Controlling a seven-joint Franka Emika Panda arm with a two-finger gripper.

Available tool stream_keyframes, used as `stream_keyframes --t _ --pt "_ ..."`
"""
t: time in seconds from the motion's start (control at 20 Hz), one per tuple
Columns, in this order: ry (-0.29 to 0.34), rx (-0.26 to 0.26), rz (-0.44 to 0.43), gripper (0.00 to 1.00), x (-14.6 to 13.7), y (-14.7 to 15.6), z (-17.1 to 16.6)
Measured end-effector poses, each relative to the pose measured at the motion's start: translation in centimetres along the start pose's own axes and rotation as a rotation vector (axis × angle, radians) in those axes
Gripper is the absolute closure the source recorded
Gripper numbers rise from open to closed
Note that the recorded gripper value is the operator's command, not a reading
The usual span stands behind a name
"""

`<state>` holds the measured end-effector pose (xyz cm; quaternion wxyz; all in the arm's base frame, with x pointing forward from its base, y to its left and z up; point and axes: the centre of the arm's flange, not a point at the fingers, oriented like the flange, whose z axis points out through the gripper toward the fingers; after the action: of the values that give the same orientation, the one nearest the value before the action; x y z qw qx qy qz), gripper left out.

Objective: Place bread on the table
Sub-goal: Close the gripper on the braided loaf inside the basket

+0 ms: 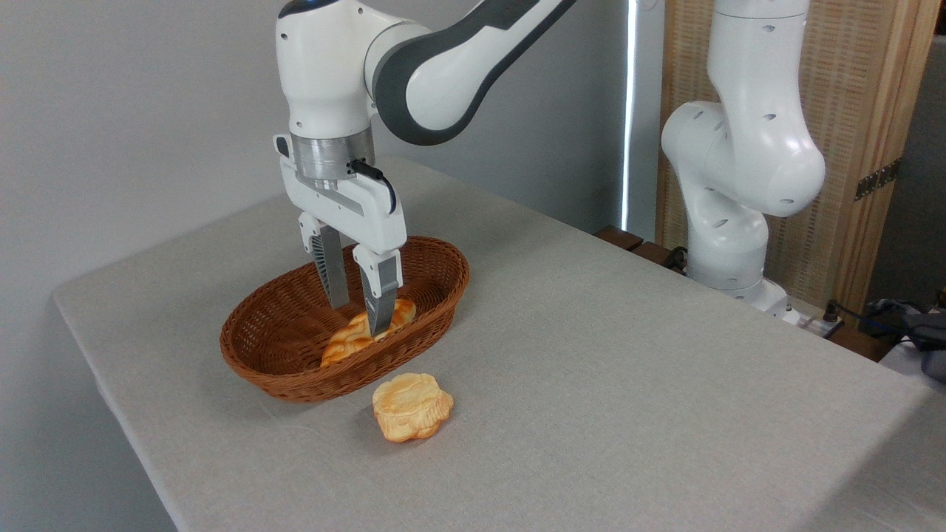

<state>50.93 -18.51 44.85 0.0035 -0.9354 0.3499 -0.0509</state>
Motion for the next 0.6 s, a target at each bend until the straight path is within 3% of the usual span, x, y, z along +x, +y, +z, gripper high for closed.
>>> stream_keyframes --t 0.6 --pt "-0.006 0.016 0.019 0.02 -0.17 0.35 1.03"
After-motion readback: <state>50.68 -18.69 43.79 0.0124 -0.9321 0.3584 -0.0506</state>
